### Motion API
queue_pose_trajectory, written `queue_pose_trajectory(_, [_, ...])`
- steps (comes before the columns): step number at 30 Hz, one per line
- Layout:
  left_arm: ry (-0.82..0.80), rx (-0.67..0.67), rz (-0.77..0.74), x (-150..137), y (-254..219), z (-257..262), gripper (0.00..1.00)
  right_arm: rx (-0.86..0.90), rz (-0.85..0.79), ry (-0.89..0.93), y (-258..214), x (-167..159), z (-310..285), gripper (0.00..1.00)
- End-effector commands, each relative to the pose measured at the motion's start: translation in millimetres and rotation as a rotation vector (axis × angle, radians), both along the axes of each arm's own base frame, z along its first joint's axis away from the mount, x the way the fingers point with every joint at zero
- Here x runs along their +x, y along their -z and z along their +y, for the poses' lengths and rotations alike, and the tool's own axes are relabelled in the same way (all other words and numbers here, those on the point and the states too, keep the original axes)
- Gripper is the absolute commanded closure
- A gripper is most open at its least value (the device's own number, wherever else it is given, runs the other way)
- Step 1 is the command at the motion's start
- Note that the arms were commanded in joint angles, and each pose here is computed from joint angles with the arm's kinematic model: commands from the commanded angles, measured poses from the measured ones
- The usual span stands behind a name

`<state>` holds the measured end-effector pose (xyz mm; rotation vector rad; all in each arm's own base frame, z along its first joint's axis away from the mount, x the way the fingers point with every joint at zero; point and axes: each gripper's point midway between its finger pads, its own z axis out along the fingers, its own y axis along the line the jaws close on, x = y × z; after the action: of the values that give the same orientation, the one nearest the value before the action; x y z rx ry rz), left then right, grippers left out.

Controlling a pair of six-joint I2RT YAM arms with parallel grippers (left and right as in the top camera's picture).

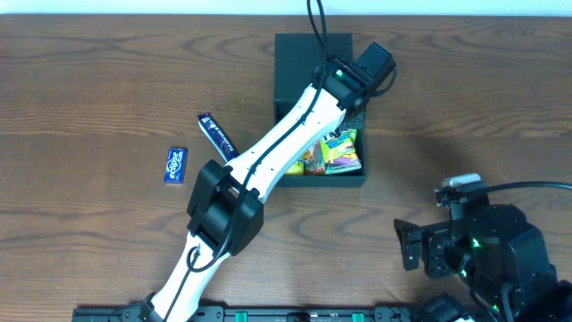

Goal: Pack container
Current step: 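Lower the Pretz box into the black box and release it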

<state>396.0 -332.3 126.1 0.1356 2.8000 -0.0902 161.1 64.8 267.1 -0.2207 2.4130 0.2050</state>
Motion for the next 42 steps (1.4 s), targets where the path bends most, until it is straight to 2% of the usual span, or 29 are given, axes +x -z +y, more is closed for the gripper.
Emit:
queue_pose_trajectory(1, [-0.005,0.005,-0.024,2,-11,4,0.94,-0.006,-0.011,0.008,-3,1,-3,0.01])
queue_pose_trajectory(11, [0.16,-0.091,0.09,-16,22,-23,0.94,-0.006,-0.011,0.009,-3,1,-3,0.01])
queue_pose_trajectory(19, [0.163,-0.081,0.135,-24,50,-21,0.94,-0.006,-0.011,0.008,-3,1,-3,0.01])
queue_pose_trajectory(29, [0.171,-0.082,0.132,-24,56,-23,0.94,-0.006,-0.011,0.008,-3,1,-3,0.01])
queue_pose_trajectory(34, [0.158,-0.076,0.08,-16,37,-16,0.94,-0.006,-0.011,0.008,-3,1,-3,0.01])
queue_pose_trajectory(39, [-0.025,-0.007,-0.084,5,-11,19,0.94,-0.006,-0.011,0.008,-3,1,-3,0.01])
queue_pose_trajectory(42, [-0.082,0.024,-0.112,8,-17,31,0.94,-0.006,-0.011,0.008,-3,1,-3,0.01])
